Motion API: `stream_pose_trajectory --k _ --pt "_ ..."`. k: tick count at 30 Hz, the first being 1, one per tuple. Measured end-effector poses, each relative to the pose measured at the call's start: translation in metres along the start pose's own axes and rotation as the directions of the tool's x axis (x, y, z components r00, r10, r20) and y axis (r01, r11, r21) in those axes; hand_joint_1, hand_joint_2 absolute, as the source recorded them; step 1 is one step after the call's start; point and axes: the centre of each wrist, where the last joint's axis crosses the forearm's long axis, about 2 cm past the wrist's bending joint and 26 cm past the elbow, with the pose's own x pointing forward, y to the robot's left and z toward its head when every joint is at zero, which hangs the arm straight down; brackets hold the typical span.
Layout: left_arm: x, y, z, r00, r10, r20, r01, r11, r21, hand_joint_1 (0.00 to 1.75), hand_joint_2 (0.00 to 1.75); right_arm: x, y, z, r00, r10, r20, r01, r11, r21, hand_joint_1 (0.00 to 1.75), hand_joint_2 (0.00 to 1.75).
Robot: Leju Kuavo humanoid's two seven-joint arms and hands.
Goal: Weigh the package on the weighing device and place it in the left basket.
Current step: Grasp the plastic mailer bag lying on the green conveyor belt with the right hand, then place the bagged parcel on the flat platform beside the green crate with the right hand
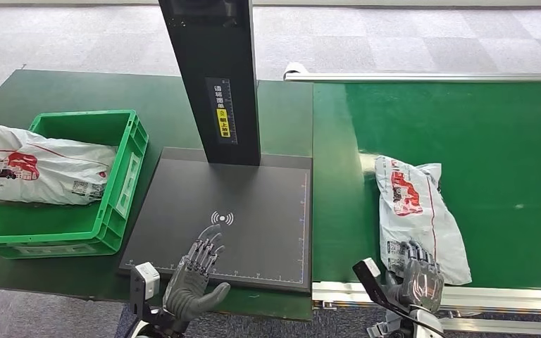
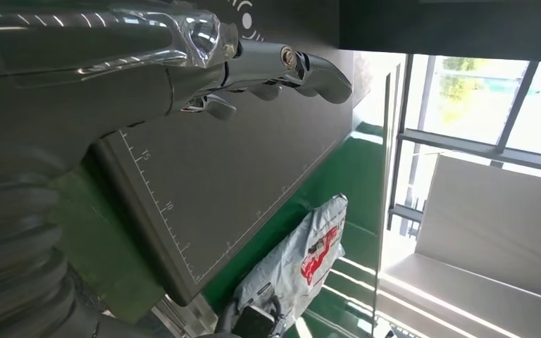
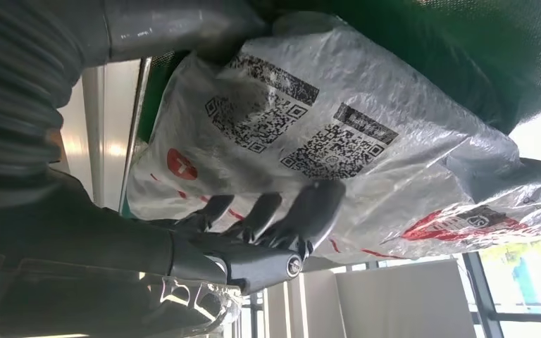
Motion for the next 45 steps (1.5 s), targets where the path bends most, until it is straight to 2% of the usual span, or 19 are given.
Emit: stream_pose_trajectory --k 13,19,23,27,29,33,37,41,45 --pt "0.0 0.001 0.001 1.0 -0.002 -0.001 0.002 1.0 0.006 0.0 1.75 0.005 0.0 -0.003 0.997 -0.078 0.01 0.078 0.997 -0.02 1.75 1.75" --pt "-0.001 0.001 0.003 1.0 -0.005 0.002 0.005 1.0 0.023 0.0 1.75 0.002 -0.006 0.002 0.959 -0.283 0.008 0.282 0.955 -0.095 1.75 1.75" --pt "0.0 0.002 0.005 1.0 -0.01 0.019 0.009 0.999 0.035 0.0 1.75 0.009 -0.034 0.007 0.939 -0.33 0.094 0.342 0.919 -0.196 1.75 1.75" --pt "0.001 0.004 0.005 0.999 -0.027 0.045 0.024 0.998 0.054 0.0 1.75 0.029 -0.076 0.006 0.907 -0.339 0.249 0.405 0.865 -0.298 1.75 1.75" --pt "0.001 0.006 0.004 0.997 -0.039 0.06 0.035 0.997 0.064 0.0 1.75 0.041 -0.094 0.004 0.869 -0.361 0.339 0.464 0.832 -0.303 1.75 1.75" --pt "0.007 0.013 0.0 0.994 -0.062 0.091 0.054 0.995 0.084 0.0 1.75 0.07 -0.115 0.002 0.749 -0.437 0.498 0.593 0.778 -0.209 1.75 1.75" --pt "0.013 0.023 -0.003 0.989 -0.099 0.111 0.086 0.989 0.122 0.0 1.75 0.099 -0.116 0.005 0.583 -0.57 0.58 0.692 0.722 0.015 1.75 1.75" --pt "0.02 0.036 -0.002 0.982 -0.14 0.127 0.118 0.978 0.171 0.0 1.75 0.127 -0.104 0.012 0.442 -0.693 0.569 0.712 0.657 0.247 1.75 1.75" --pt "0.026 0.048 0.001 0.973 -0.186 0.135 0.153 0.963 0.221 0.0 1.75 0.148 -0.08 0.018 0.341 -0.823 0.455 0.692 0.547 0.471 1.75 1.75"
